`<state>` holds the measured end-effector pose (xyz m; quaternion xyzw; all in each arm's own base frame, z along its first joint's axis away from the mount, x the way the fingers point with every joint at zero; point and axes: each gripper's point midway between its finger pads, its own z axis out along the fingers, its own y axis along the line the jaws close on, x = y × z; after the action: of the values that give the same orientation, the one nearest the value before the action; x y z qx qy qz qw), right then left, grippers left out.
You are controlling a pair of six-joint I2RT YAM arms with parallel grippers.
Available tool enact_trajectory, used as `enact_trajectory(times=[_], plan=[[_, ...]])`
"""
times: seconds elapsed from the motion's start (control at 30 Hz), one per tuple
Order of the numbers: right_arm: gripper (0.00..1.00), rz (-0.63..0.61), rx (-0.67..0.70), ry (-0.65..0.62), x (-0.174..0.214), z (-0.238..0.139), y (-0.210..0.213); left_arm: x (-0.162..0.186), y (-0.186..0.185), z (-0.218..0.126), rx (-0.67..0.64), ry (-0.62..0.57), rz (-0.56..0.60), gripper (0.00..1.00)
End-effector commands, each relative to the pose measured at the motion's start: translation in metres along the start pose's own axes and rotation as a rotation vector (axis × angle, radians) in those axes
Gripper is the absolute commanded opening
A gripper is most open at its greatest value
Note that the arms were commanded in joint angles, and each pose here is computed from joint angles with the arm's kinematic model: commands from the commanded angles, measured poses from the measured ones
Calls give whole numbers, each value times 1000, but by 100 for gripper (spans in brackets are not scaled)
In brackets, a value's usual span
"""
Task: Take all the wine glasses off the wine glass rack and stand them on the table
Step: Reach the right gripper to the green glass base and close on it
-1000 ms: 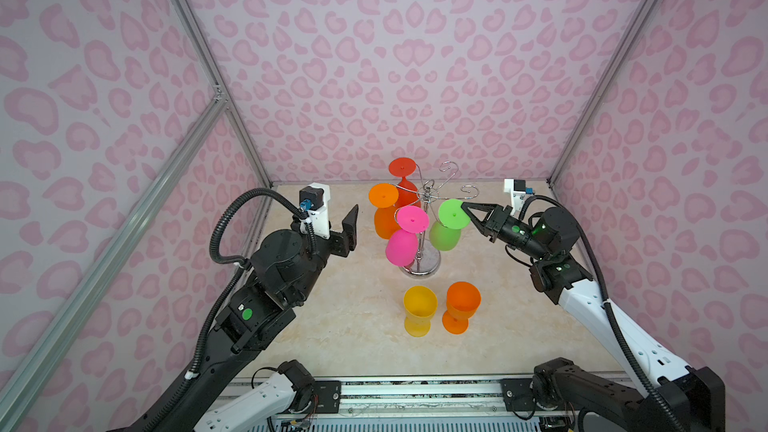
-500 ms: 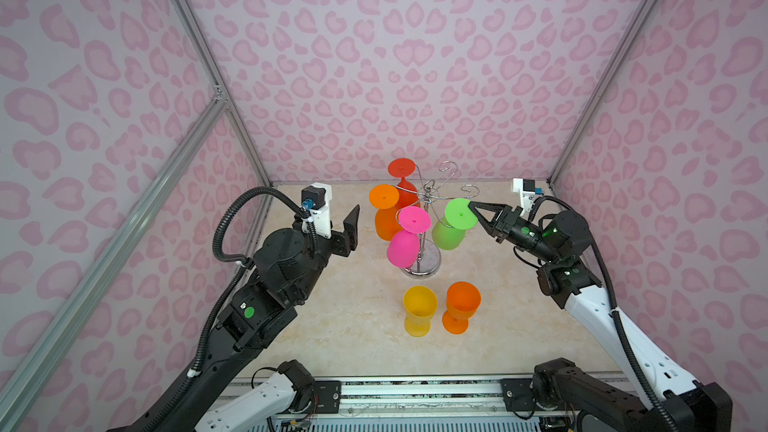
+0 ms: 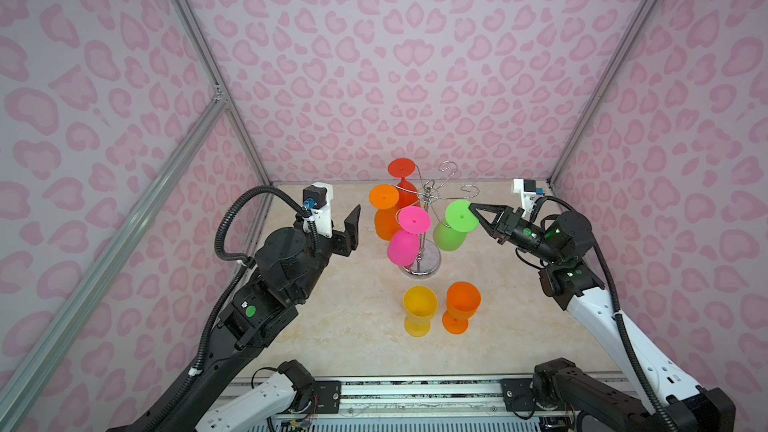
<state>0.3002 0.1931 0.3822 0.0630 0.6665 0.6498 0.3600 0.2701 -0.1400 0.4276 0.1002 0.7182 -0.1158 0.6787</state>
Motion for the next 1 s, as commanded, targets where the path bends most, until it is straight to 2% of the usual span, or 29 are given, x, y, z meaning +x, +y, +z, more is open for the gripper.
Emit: enact_trajectory(times=[0.0, 0.53, 0.97], plan=[[0, -21, -32, 13, 1, 1, 11, -8, -1, 0, 8, -29, -14, 72], [0, -26, -19, 63, 13, 18, 10, -5, -1, 2, 9, -23, -12, 72], [0, -27, 12, 52, 6, 32, 3, -1, 0, 0, 9, -17, -13, 71]])
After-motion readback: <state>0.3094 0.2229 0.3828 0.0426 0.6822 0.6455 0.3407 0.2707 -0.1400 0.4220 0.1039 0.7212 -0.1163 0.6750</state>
